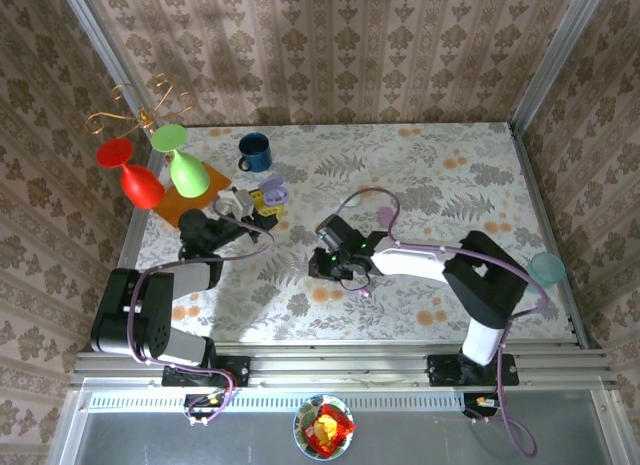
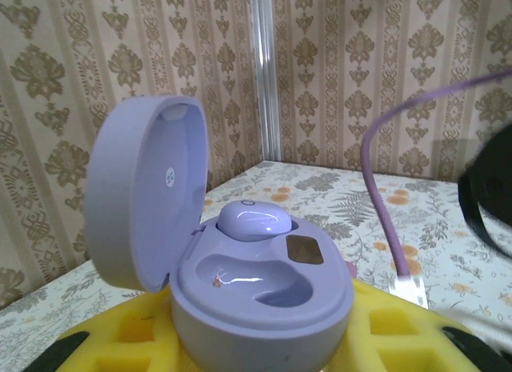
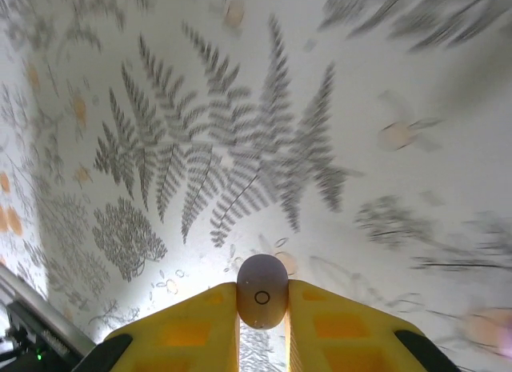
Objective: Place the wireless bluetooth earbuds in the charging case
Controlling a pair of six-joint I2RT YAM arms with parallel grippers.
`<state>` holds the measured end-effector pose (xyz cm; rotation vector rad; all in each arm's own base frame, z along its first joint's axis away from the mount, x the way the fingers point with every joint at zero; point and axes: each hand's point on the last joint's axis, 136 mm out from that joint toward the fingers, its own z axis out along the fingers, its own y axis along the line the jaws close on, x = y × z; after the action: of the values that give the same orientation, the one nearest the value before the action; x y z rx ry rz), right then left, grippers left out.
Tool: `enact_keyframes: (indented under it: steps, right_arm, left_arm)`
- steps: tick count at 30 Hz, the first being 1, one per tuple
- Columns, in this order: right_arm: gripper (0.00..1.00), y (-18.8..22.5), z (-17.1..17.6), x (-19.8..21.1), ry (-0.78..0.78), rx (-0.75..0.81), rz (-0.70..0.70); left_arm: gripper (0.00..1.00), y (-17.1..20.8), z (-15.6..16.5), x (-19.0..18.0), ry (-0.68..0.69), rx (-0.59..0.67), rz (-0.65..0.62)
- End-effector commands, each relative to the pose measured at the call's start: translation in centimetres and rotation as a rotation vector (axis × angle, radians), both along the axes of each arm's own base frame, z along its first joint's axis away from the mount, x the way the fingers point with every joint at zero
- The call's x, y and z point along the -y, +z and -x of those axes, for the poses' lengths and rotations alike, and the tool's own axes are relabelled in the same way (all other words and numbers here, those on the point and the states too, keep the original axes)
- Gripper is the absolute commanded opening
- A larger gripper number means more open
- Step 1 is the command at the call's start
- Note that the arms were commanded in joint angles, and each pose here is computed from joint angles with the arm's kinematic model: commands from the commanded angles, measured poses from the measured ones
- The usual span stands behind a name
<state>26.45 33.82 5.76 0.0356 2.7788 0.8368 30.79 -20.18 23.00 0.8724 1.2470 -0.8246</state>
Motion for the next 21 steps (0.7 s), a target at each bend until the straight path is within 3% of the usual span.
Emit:
enact_keyframes:
  steps: [1, 11, 21]
  right_arm:
    - [0.21, 1.7, -1.2, 3.2, -0.044, 0.09, 0.076]
    - [0.21, 9.0, -3.7, 7.4, -0.082, 0.267, 0.084]
    - [0.21, 15.1, -4.5, 6.2, -0.008, 0.388, 0.017]
  left_arm:
    - [0.31, -0.3, 0.0, 0.9, 0.004, 0.053, -0.02]
    - [0.3, -3.0, 1.1, 4.2, -0.072, 0.038, -0.066]
    - [0.3, -4.6, 1.2, 6.1, -0.046, 0.075, -0.114]
